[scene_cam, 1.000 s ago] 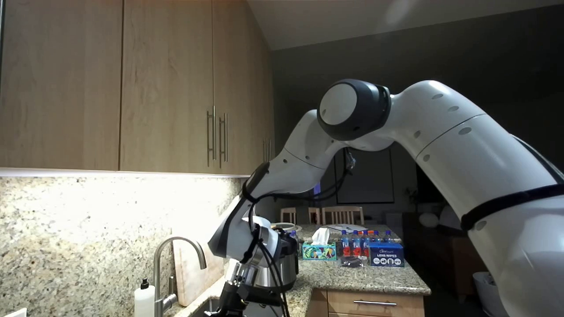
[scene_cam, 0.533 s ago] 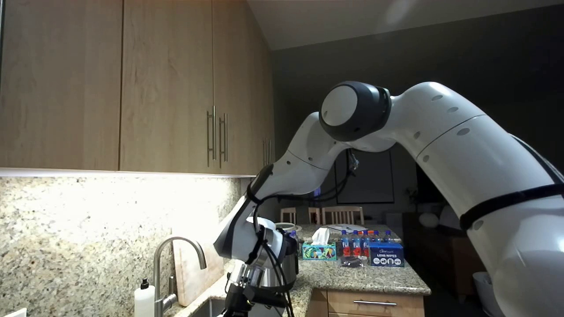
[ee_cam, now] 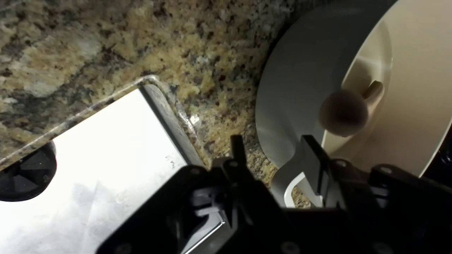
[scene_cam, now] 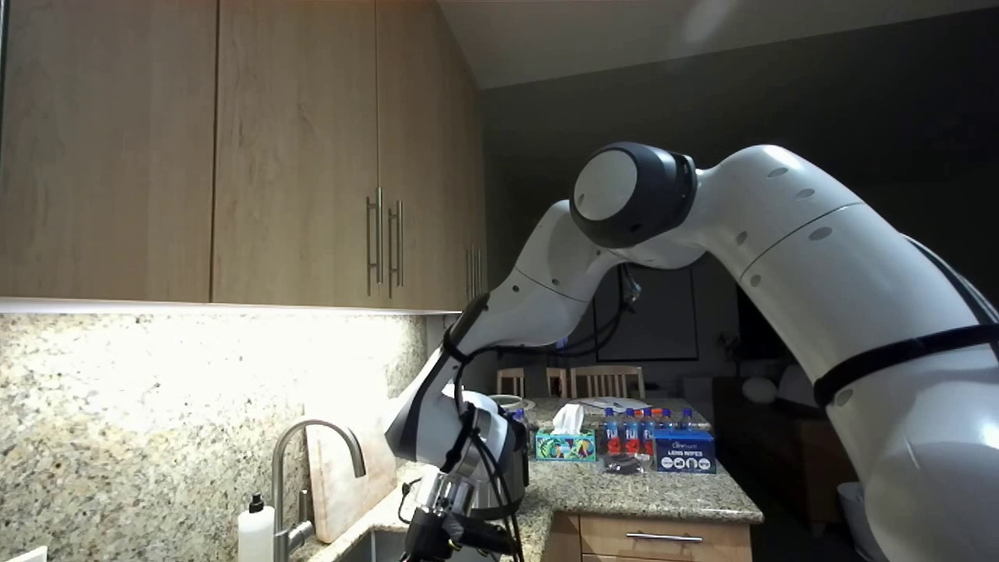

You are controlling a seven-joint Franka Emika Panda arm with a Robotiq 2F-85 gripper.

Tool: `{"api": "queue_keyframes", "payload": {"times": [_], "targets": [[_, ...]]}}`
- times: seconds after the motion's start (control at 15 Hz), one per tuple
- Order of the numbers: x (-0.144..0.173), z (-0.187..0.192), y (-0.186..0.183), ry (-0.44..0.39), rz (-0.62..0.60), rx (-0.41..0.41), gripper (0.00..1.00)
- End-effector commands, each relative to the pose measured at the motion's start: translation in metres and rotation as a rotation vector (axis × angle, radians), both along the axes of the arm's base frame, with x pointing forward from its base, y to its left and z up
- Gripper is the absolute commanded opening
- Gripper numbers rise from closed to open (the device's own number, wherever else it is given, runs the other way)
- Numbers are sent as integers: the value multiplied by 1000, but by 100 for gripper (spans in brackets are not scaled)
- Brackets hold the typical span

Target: Pick up the cooking stick and stir in the pot

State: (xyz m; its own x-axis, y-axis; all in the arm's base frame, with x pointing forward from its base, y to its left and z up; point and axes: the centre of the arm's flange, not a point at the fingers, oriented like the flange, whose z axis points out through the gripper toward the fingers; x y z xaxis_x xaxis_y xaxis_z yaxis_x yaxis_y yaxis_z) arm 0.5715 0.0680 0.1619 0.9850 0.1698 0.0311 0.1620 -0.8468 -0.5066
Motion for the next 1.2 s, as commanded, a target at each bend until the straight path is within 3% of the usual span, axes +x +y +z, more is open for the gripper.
{"api": "queue_keyframes", "payload": {"times": [0.0,0.27,0.53,1.0,1.13], "targets": [[-33,4,-10,-76,15,38,77],[-49,8,-22,-167,28,123,100],[-58,21,-28,-249,43,159,100],[-62,17,-27,-205,125,228,100],[-61,17,-27,-187,129,242,72]]}}
